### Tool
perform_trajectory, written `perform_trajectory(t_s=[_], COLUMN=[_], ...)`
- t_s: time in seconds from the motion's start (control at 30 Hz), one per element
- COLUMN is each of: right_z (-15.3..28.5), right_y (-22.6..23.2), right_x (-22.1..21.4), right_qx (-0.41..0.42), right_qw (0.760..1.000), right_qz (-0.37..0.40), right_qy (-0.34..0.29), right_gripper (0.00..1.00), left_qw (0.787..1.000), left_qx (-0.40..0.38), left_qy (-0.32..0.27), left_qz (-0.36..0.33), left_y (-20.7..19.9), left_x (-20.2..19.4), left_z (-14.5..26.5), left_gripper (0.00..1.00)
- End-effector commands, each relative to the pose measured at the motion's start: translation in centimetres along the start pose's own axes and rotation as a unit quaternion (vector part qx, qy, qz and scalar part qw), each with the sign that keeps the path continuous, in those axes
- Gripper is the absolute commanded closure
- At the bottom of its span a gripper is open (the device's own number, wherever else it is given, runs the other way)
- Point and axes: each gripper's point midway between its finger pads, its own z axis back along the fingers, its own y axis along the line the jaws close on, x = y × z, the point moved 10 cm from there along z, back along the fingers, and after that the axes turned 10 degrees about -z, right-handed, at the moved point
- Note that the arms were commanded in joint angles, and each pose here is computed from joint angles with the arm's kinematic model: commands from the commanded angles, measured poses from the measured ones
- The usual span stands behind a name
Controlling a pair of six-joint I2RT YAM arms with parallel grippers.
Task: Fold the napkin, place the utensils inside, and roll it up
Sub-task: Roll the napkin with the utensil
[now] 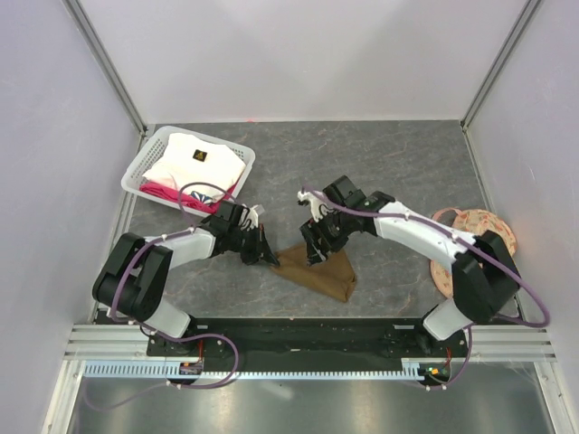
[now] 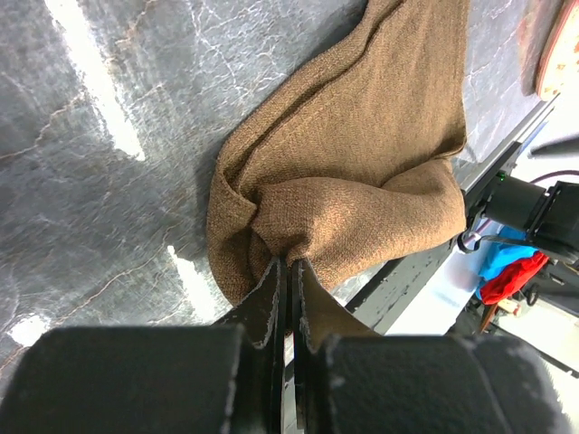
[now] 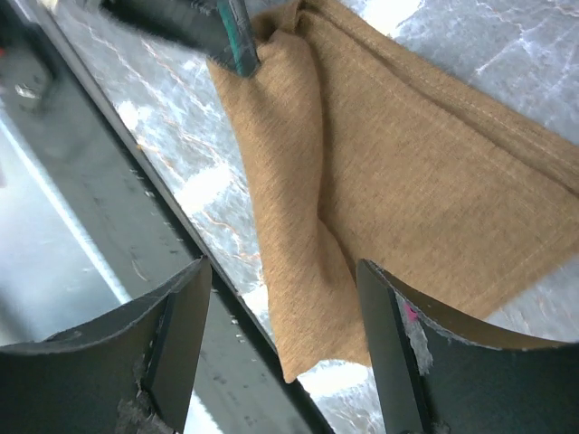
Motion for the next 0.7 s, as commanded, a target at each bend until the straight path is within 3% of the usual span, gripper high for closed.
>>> perform_trajectory(t_s=[0.0,0.1,0.33,0.67], right_z=[-0.3,-1.2,-4.5,-7.2], right_y=[2.3,4.1,6.0,4.7], right_x=[-1.7,-3.1,-5.0,-5.4], right_qx=[-0.133,-0.158,-0.196,-0.247], right_qw=[0.988,0.982,0.970,0.958], right_qz=[0.055,0.083,0.139,0.146], right_qy=[-0.050,-0.065,-0.035,0.003], right_gripper=[0.26,0.27,0.30,0.32], left_qw=[1.000,1.000,1.000,1.000], left_qx=[-0.013,-0.011,-0.012,-0.018], left_qy=[0.011,0.014,0.019,0.020], left_qz=[0.009,0.008,0.006,0.000], left_y=[-0.8,-0.8,-0.8,-0.9], left_x=[0.8,0.8,0.9,1.0], left_z=[0.2,0.2,0.1,0.2], left_gripper=[0.98,0.98,0.98,0.98])
